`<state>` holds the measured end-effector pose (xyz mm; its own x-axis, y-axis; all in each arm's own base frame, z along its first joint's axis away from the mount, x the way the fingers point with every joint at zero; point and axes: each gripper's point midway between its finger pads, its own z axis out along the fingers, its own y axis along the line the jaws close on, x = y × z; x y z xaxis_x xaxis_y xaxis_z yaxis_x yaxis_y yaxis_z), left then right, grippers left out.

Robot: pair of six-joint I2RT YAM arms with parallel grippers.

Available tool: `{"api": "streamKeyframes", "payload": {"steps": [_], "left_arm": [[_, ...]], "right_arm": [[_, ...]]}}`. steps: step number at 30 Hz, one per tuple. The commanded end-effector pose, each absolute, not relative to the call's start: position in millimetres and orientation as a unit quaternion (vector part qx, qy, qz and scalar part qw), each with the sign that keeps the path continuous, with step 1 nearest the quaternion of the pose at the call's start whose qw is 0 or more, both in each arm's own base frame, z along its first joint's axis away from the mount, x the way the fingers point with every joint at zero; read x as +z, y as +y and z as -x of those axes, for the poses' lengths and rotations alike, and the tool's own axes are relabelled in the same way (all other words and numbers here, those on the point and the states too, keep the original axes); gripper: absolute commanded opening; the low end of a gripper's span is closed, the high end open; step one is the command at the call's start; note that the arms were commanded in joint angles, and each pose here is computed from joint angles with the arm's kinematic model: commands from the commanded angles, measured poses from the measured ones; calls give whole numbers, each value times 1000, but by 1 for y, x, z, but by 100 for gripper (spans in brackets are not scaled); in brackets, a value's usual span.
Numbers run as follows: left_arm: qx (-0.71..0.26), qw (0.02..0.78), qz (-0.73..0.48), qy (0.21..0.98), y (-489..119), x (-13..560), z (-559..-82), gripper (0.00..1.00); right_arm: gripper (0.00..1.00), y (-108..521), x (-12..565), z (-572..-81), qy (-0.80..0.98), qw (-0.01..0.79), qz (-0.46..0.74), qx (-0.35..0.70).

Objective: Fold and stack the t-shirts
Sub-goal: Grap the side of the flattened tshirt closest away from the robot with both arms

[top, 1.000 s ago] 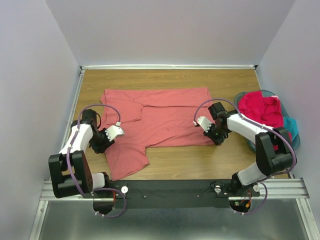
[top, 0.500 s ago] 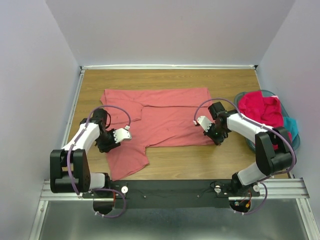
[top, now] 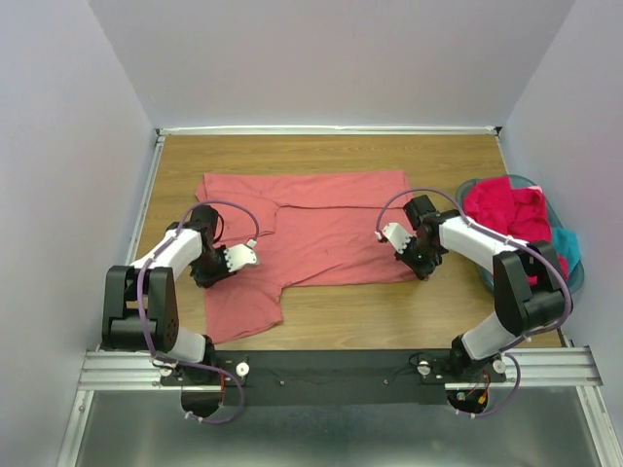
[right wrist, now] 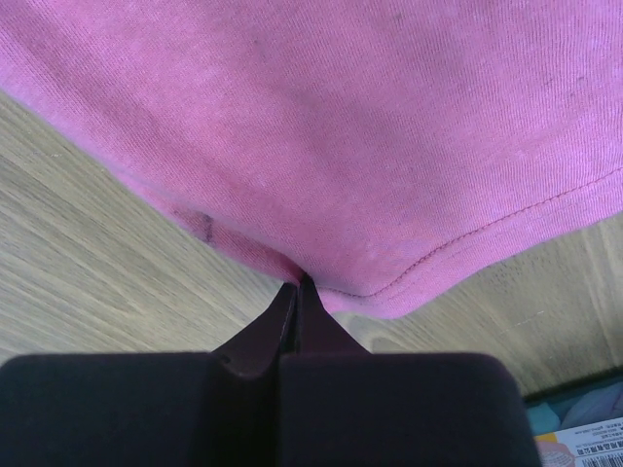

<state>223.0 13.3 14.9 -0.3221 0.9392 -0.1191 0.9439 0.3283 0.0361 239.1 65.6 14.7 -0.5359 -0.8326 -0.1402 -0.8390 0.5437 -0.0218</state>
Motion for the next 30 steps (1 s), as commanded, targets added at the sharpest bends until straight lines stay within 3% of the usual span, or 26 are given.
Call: {"api": "streamKeyframes", "payload": {"steps": [1, 8, 17, 30], "left_arm": [[-20, 64, -583, 809, 13, 12, -228, 31], [-28, 88, -592, 801, 5, 49, -223, 44], [-47, 37, -617, 785, -7, 38, -183, 45], [21, -40, -620, 783, 11, 9, -183, 48]], "right_arm": [[0, 67, 15, -244, 875, 67, 479, 17], [1, 66, 24, -243, 876, 72, 477, 15], [1, 65, 26, -240, 876, 66, 477, 17], [1, 67, 25, -242, 877, 61, 476, 18]]}}
